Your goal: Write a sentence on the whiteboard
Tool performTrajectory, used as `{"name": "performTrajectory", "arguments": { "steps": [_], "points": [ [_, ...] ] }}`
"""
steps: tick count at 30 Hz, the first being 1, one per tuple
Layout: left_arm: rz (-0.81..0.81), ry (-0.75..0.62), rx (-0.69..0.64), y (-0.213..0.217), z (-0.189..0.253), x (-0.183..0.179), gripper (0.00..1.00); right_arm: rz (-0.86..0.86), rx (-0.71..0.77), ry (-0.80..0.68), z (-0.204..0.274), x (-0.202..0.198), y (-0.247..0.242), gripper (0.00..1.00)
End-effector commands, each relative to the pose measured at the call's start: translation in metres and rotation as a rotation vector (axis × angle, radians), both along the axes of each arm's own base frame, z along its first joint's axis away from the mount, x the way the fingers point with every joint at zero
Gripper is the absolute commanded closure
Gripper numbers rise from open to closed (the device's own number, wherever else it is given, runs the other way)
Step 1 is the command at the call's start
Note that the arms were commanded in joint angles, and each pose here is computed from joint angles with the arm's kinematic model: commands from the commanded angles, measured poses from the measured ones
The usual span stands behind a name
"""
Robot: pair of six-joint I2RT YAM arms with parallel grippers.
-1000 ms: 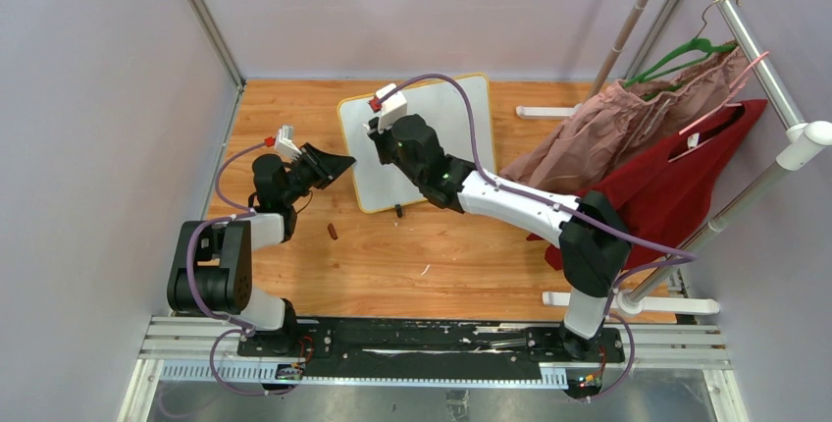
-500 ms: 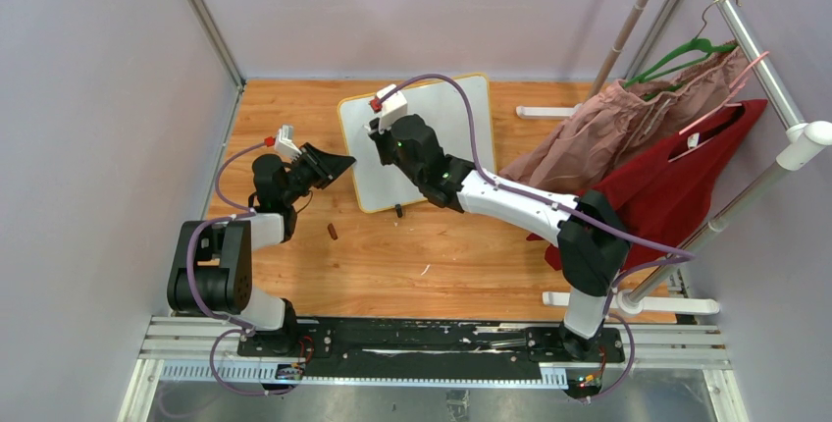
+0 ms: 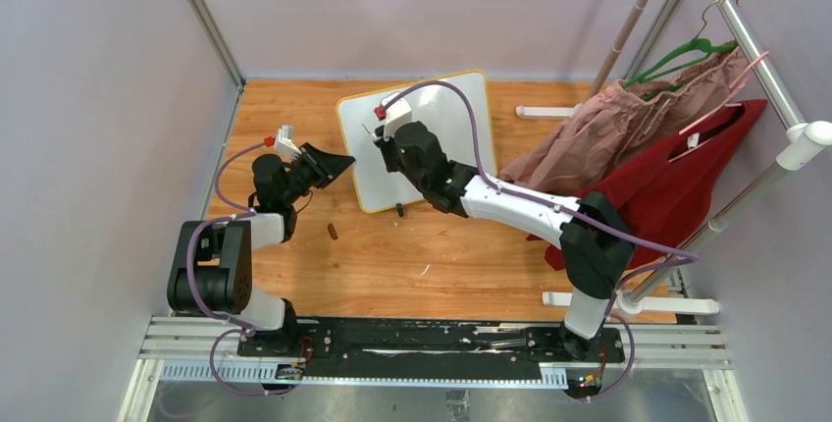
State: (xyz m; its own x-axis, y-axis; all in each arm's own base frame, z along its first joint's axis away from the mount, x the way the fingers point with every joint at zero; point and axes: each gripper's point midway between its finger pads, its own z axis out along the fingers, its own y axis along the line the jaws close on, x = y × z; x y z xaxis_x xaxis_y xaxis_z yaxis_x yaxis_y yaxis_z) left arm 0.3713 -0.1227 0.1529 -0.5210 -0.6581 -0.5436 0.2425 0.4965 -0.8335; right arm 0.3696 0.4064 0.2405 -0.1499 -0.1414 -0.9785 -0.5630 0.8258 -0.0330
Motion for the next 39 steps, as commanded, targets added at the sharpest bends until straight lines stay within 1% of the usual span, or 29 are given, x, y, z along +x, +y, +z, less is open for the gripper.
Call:
{"name": "performTrajectory", "arguments": {
  "steps": [1, 6, 7, 8, 10, 11, 14, 16, 19, 25, 39],
  "points": [
    [-0.02, -0.068, -0.001, -0.004, 0.019, 0.002, 0.95, -0.069, 0.002, -0.002, 0.003, 0.006, -0.023, 1.0],
    [-0.02, -0.069, 0.0, -0.004, 0.018, 0.002, 0.94, -0.052, 0.065, -0.022, 0.024, 0.001, -0.023, 1.0],
    [-0.021, -0.069, 0.001, -0.004, 0.018, 0.002, 0.91, -0.047, 0.082, -0.031, 0.031, 0.0, -0.023, 1.0],
    [-0.024, -0.071, 0.002, -0.004, 0.018, 0.002, 0.86, -0.04, 0.097, -0.036, 0.036, -0.001, -0.022, 1.0],
    [-0.033, -0.075, 0.002, -0.006, 0.019, 0.002, 0.72, -0.037, 0.117, -0.047, 0.045, -0.002, -0.023, 1.0],
    [-0.034, -0.076, 0.001, -0.005, 0.02, 0.002, 0.67, -0.037, 0.124, -0.052, 0.049, -0.002, -0.024, 1.0],
    [-0.031, -0.078, 0.002, -0.005, 0.02, 0.002, 0.59, -0.033, 0.135, -0.063, 0.058, -0.003, -0.024, 1.0],
    [-0.028, -0.078, 0.002, -0.005, 0.02, 0.002, 0.56, -0.034, 0.135, -0.066, 0.061, -0.002, -0.024, 1.0],
    [-0.029, -0.08, 0.002, -0.005, 0.021, 0.002, 0.55, -0.045, 0.123, -0.065, 0.06, 0.001, -0.024, 1.0],
    [-0.029, -0.083, 0.001, -0.005, 0.022, 0.001, 0.57, -0.062, 0.1, -0.047, 0.051, 0.009, -0.023, 1.0],
    [-0.029, -0.086, -0.001, -0.005, 0.022, 0.002, 0.59, -0.071, 0.063, -0.013, 0.03, 0.014, -0.02, 1.0]
  ]
}}
